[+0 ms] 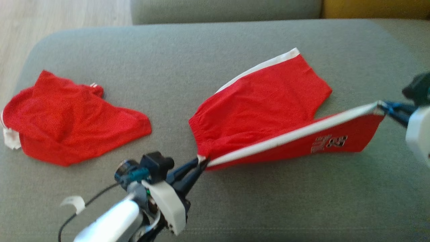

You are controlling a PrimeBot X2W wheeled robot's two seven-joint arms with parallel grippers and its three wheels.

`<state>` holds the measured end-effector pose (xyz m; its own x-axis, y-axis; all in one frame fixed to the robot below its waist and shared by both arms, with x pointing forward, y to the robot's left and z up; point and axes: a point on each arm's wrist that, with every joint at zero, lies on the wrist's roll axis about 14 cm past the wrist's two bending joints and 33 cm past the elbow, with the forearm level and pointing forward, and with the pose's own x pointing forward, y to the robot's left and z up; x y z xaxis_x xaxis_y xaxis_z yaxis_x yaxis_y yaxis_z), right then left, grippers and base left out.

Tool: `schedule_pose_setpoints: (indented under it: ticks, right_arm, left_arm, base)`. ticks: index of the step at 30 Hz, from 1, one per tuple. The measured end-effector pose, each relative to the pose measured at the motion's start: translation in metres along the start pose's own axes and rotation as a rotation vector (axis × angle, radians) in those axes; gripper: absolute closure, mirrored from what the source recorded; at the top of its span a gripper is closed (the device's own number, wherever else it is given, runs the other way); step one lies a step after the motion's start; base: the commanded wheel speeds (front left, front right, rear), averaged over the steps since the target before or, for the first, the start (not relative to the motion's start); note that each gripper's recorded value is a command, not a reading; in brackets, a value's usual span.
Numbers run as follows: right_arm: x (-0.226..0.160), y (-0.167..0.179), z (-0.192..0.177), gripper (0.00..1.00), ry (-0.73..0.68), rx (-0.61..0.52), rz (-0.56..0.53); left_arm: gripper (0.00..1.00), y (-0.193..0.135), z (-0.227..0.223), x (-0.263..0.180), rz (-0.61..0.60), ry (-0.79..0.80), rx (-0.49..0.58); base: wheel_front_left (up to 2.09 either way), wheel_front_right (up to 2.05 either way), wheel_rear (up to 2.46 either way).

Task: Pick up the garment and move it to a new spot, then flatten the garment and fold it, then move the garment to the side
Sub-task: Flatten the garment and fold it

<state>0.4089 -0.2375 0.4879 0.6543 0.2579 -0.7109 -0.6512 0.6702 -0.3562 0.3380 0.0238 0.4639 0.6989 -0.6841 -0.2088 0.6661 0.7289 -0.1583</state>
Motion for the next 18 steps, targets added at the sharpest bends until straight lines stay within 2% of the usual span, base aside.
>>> schedule_pose_setpoints:
  ticks: [11, 18]
  right_arm:
    - [0.062, -0.044, 0.07, 1.0, -0.083, -0.081, -0.047]
    - [0.111, -0.059, 0.093, 1.0, -0.075, -0.137, -0.055]
  left_arm:
    - [1.0, 0.044, 0.021, 0.026, 0.078, -0.062, -0.036]
    - [1.0, 0.07, 0.017, 0.049, 0.108, -0.047, -0.066]
  base:
    - [0.0, 0.0, 0.0]
    - [0.0, 0.0, 0.0]
